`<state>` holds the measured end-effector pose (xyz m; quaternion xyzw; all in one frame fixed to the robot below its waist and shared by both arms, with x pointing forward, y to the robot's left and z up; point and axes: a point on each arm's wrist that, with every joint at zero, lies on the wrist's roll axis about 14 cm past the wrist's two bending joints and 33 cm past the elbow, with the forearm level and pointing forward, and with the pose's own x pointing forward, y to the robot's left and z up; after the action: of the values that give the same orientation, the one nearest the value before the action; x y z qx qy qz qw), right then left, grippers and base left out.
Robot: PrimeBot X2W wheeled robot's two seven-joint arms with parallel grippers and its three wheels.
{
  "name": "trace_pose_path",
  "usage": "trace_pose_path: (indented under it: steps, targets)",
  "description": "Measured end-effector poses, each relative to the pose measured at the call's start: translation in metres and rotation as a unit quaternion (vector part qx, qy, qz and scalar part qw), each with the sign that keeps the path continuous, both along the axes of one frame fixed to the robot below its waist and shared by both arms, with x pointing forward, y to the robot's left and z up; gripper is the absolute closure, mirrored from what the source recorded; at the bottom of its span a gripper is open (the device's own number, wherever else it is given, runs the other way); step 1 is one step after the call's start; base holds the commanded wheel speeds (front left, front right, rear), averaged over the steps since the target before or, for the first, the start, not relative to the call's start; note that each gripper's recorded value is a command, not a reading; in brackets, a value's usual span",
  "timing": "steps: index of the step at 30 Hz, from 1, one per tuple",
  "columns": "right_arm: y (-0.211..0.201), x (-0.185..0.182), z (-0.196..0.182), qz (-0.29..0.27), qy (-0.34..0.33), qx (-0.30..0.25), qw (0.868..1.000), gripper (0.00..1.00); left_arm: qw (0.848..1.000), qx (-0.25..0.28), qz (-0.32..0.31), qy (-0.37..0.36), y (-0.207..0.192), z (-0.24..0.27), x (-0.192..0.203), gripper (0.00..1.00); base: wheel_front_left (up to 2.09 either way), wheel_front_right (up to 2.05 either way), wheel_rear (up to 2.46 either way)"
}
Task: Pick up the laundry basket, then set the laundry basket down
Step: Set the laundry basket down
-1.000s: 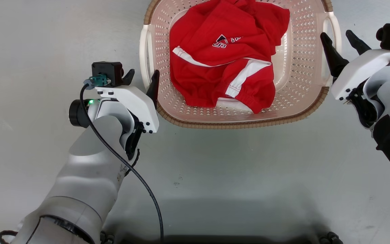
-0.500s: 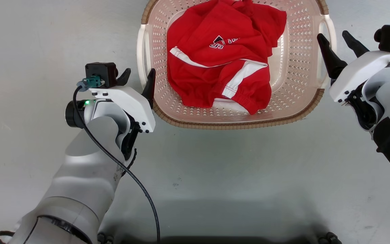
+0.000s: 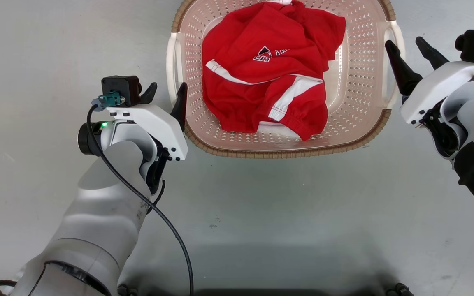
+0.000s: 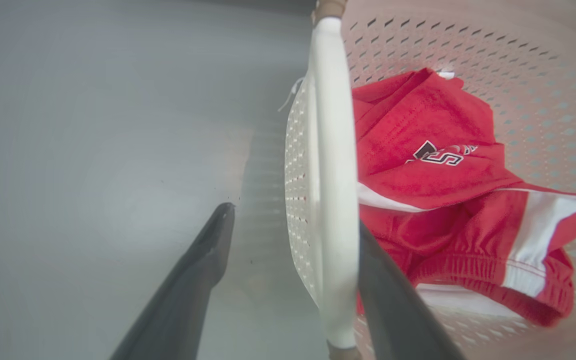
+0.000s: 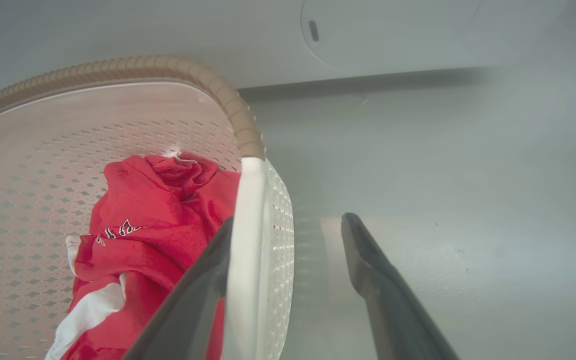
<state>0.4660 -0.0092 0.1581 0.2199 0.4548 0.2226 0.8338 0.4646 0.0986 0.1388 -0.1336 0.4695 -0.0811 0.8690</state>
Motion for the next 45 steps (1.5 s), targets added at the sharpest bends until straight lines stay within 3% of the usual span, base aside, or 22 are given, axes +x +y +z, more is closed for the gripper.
trace_pose_path:
  steps: [21, 32, 45]
  targets:
    - [-0.018, 0.008, 0.033, -0.008, -0.031, -0.034, 0.999, 0.00, 0.999, 0.007, 0.019, -0.025, 0.012, 0.036, 0.002, 0.00, 0.00, 0.00, 0.00]
    - [-0.020, 0.019, 0.107, -0.037, -0.107, -0.007, 0.994, 0.00, 0.996, 0.013, 0.055, -0.070, 0.037, 0.090, -0.005, 0.00, 0.00, 0.00, 0.00]
    - [-0.018, -0.013, 0.202, -0.046, -0.207, 0.021, 0.977, 0.00, 0.987, 0.034, 0.065, -0.143, 0.061, 0.162, -0.041, 0.00, 0.00, 0.00, 0.00]
